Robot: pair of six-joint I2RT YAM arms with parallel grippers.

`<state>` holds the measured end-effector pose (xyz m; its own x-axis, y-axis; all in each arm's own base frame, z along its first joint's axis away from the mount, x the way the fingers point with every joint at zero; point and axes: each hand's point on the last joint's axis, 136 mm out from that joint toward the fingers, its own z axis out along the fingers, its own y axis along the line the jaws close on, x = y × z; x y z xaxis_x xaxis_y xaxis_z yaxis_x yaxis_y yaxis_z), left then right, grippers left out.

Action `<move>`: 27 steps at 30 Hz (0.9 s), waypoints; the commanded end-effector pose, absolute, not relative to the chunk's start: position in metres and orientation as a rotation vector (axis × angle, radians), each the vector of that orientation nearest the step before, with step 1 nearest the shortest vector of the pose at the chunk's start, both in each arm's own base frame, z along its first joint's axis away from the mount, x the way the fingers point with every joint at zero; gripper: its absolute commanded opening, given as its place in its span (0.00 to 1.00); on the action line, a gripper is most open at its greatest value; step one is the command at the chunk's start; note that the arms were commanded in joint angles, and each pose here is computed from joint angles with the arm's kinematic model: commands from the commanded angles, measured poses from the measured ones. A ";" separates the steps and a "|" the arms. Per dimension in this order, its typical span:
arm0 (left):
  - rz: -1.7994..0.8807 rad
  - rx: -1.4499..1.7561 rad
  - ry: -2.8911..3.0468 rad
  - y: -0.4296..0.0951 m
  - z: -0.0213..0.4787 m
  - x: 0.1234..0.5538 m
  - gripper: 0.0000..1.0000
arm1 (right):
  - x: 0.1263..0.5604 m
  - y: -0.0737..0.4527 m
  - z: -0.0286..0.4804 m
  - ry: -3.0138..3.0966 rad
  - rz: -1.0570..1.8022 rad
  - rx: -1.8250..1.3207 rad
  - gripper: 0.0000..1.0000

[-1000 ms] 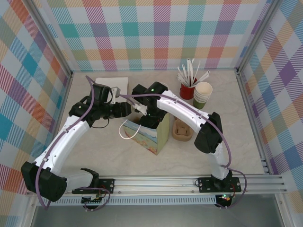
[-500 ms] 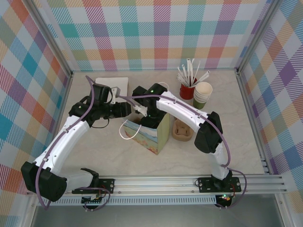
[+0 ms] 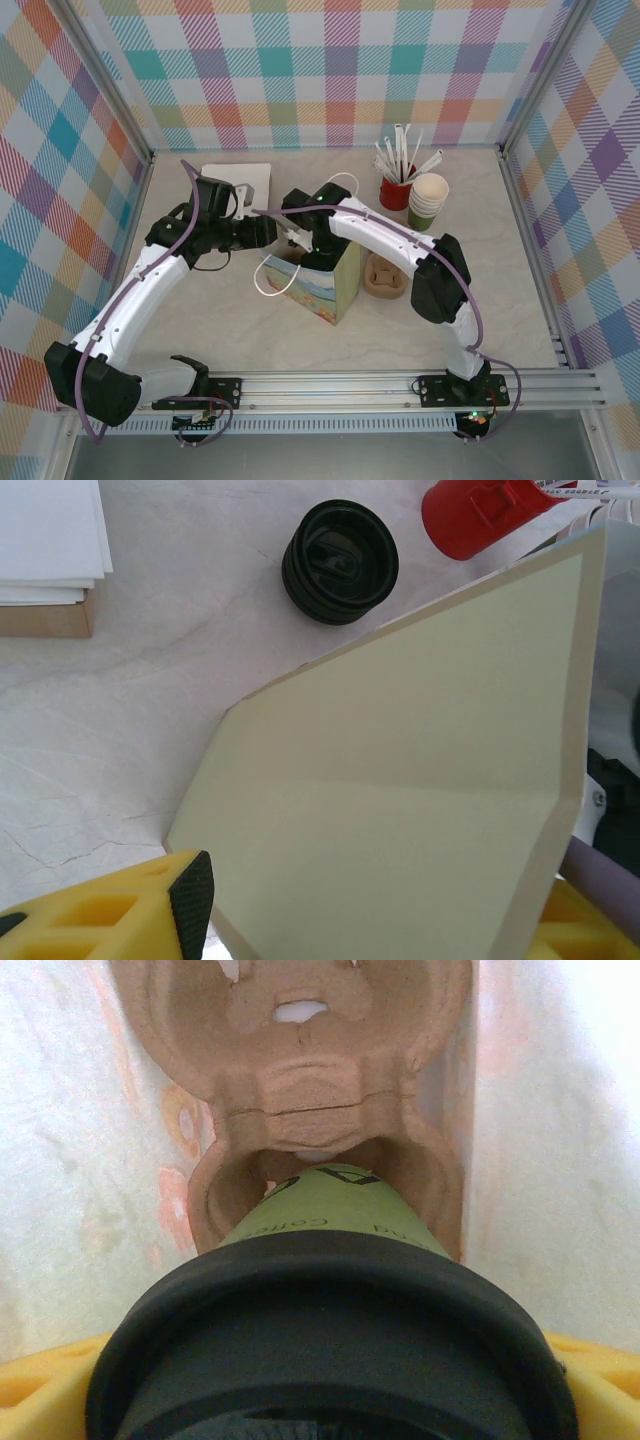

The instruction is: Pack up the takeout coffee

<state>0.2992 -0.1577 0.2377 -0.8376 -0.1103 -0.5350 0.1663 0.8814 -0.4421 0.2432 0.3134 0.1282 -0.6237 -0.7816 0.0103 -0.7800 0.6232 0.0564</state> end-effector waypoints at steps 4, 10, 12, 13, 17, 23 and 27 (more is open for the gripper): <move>-0.647 0.028 2.459 -0.156 0.250 0.303 0.59 | 0.247 0.309 0.130 -2.812 -0.071 1.381 0.89; -0.642 0.025 2.467 -0.155 0.248 0.303 0.59 | 0.248 0.309 0.127 -2.817 -0.079 1.390 0.89; -0.639 0.025 2.471 -0.155 0.246 0.303 0.59 | 0.249 0.310 0.128 -2.824 -0.084 1.389 0.89; -0.640 0.025 2.471 -0.155 0.247 0.304 0.59 | 0.248 0.310 0.129 -2.823 -0.084 1.391 0.89; -0.643 0.025 2.469 -0.156 0.247 0.303 0.59 | 0.248 0.310 0.134 -2.836 -0.101 1.390 0.89; -0.647 0.025 2.459 -0.156 0.250 0.303 0.59 | 0.249 0.310 0.138 -2.846 -0.105 1.390 0.89; -0.643 0.025 2.465 -0.155 0.249 0.303 0.59 | 0.249 0.312 0.140 -2.854 -0.115 1.392 0.89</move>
